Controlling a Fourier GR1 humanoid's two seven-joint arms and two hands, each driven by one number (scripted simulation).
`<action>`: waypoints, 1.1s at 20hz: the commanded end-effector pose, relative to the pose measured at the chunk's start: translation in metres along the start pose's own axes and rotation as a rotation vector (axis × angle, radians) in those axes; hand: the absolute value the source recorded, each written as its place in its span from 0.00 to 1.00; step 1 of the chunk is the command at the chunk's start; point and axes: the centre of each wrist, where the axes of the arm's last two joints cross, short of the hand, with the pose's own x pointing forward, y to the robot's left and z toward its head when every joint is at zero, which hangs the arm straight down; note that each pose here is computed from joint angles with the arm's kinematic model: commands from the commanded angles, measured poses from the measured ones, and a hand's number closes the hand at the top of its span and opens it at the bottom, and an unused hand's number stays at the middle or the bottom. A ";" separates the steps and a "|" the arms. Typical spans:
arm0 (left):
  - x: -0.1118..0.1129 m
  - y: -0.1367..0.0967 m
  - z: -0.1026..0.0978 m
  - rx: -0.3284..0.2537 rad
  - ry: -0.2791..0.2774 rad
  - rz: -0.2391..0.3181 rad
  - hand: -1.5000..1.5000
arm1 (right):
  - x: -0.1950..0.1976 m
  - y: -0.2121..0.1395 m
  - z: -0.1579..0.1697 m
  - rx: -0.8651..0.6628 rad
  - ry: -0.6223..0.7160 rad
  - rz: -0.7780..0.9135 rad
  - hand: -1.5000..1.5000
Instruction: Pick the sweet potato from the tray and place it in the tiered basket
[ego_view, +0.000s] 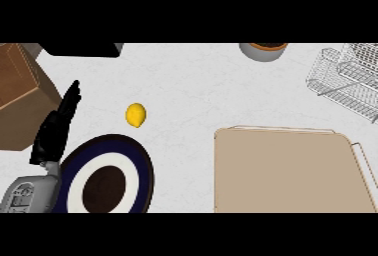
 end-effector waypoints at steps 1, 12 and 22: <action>-0.007 -0.019 -0.001 0.004 -0.004 0.005 0.50 | -0.026 0.013 -0.009 0.014 -0.004 0.050 1.00; 0.009 -0.013 0.009 0.000 0.003 0.027 0.50 | -0.082 0.021 -0.030 0.183 -0.050 -0.086 1.00; 0.011 0.000 0.002 -0.028 -0.001 -0.002 0.50 | -0.096 0.051 -0.017 0.316 0.132 -0.325 0.00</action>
